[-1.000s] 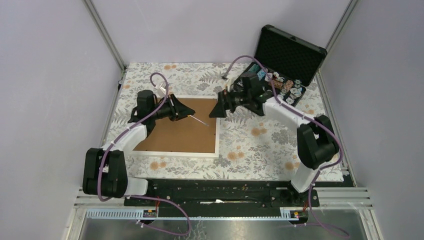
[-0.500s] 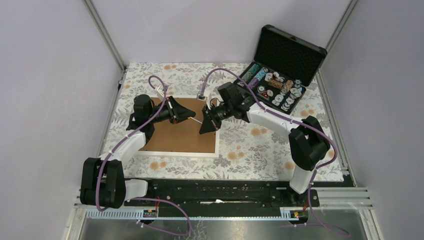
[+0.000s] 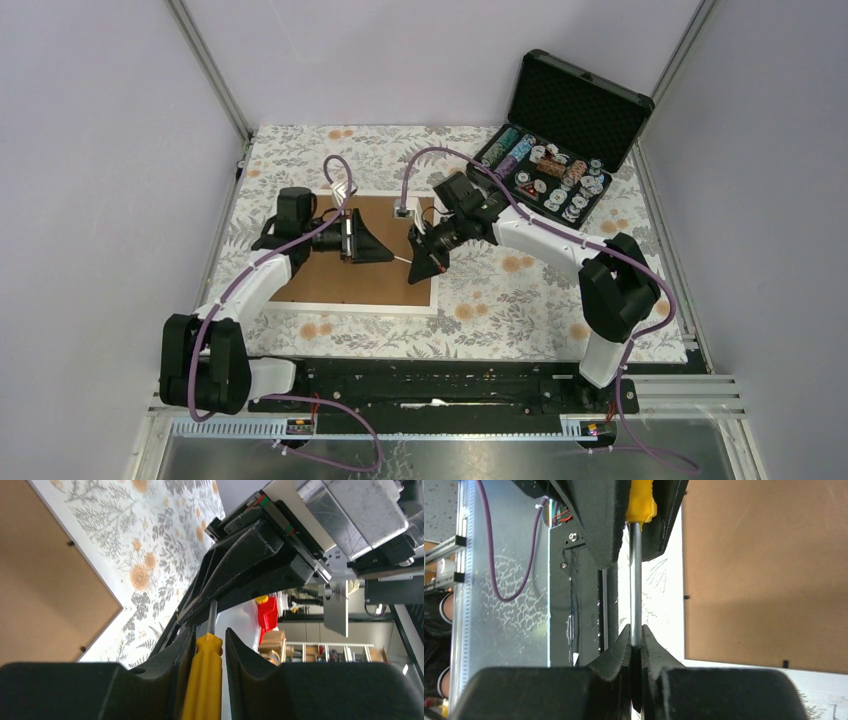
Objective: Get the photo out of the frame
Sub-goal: Adjust the screwdriver.
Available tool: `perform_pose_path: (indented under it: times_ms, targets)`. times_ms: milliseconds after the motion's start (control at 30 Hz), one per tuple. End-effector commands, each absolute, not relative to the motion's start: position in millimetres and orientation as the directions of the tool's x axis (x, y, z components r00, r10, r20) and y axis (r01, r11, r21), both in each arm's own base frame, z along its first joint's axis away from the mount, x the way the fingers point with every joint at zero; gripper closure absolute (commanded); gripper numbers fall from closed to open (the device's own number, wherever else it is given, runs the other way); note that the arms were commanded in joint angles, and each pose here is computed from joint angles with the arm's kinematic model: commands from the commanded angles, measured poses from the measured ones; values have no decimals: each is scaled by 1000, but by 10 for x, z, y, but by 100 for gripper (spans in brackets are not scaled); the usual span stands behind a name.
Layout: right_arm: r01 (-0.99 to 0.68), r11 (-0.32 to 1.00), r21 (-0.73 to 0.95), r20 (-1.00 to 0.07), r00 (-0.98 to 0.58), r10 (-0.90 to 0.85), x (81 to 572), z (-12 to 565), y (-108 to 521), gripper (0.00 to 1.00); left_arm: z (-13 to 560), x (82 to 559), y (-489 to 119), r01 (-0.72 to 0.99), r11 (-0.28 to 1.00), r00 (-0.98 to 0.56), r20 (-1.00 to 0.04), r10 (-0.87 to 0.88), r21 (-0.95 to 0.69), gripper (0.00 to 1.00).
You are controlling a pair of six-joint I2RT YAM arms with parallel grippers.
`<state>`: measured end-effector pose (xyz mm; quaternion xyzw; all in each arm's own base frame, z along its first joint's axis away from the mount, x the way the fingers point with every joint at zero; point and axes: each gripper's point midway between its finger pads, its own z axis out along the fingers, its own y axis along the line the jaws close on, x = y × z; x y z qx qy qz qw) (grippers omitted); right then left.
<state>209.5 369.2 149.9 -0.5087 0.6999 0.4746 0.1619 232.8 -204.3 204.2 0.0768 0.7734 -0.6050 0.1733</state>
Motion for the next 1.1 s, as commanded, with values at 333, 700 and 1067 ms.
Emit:
perform_pose_path:
  times_ms: [333,700,1067]
  targets:
    - [-876,-130,465,-743,-306,-595,1770,1699,3567,100,2078,2158,-2187,424,201,-905,-424,43,-883,67]
    - [-881,-133,454,-754,-300,-585,1825,1717,3643,100,2061,1996,-2321,441,183,-897,-430,98,-878,77]
    - [-798,73,598,-710,-570,-414,2376,1753,3383,8,1714,2215,-1963,359,324,-918,-394,-48,-875,100]
